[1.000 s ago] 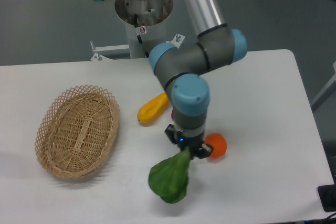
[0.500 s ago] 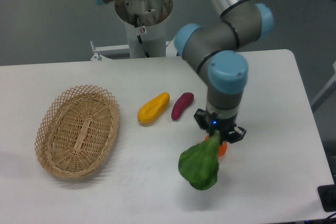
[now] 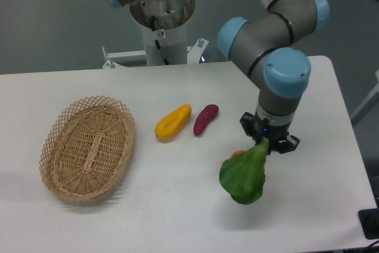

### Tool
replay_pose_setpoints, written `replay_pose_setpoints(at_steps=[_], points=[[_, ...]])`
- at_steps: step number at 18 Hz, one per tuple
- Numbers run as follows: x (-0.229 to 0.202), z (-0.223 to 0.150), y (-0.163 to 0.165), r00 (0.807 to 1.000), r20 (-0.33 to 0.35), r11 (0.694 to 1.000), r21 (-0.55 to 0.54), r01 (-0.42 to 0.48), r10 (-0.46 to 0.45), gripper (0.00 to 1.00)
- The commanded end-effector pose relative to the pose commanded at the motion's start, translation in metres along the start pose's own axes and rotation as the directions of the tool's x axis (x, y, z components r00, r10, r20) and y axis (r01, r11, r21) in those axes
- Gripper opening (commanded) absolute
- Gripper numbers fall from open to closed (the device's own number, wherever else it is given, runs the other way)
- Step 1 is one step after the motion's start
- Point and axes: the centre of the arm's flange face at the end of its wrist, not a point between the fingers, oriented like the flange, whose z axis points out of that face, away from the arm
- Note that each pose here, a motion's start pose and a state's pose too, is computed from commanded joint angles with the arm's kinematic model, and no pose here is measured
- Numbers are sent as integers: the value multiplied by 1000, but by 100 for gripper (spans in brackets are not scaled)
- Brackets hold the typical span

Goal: Pick up the green vegetable from the table
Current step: 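Lift the bok choy off the table and raise it up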

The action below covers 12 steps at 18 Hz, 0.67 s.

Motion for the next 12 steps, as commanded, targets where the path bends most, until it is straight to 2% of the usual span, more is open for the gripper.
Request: replay_pose_setpoints(at_steps=[4, 12], points=[[-3, -1, 1, 999, 3, 999, 1, -35, 35, 19], [-9, -1, 15, 1000, 1, 1000, 4, -17, 17, 20]])
